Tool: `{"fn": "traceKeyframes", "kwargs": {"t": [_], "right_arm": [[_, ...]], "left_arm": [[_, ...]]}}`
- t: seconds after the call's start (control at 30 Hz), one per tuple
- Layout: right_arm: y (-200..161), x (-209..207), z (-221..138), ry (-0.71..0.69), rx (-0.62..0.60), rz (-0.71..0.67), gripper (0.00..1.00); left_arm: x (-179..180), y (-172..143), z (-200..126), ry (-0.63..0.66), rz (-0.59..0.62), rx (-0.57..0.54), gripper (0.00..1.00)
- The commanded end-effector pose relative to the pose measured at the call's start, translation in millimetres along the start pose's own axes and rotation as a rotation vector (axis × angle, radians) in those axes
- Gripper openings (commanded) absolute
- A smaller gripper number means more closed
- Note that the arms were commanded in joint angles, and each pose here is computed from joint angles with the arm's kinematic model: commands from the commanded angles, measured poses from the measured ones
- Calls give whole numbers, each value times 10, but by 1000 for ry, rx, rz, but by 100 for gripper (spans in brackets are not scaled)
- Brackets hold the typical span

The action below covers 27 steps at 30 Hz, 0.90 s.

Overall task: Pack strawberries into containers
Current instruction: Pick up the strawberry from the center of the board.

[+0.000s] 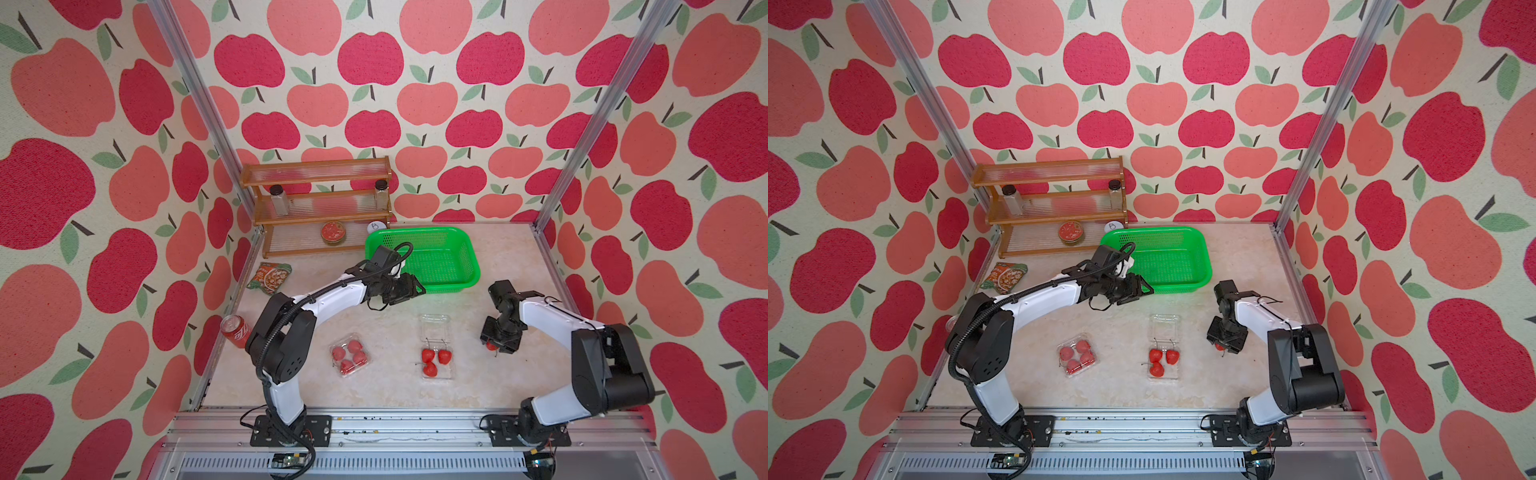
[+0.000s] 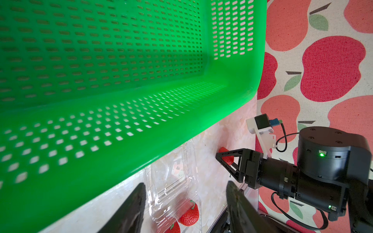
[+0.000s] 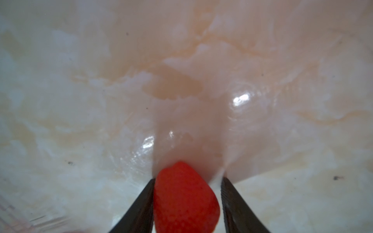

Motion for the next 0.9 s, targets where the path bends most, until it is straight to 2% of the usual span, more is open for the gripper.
{"fn": "traceKeyframes", "kwargs": {"t": [0.0, 0.27, 0.5, 0.7, 0.87], "right_arm": [[29, 1, 19, 0, 5, -11, 50], [2, -10, -146, 24, -34, -7, 44], [-91, -15, -490, 70, -72, -30, 44], [-379, 84, -806, 114, -98, -117, 43], [-704, 283, -893, 132, -99, -233, 43]], "left_arm": [[-49, -12, -101, -10, 1, -25, 62], [-41, -28, -107, -9, -2, -26, 62], [-83, -18, -162, -15, 3, -42, 62], [-155, -44, -253, -7, 20, -59, 62], [-171, -115, -314, 28, 20, -68, 62]]}}
Point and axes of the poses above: each gripper's point midway between its finger pads, its own z axis out along the fingers, its own x axis along the line the jaws close on, y = z × x, the point moved 8 cm from there along -z, back along the fingers, and after that the axes turned 2 degrees about -z, right-handed, at the moved point
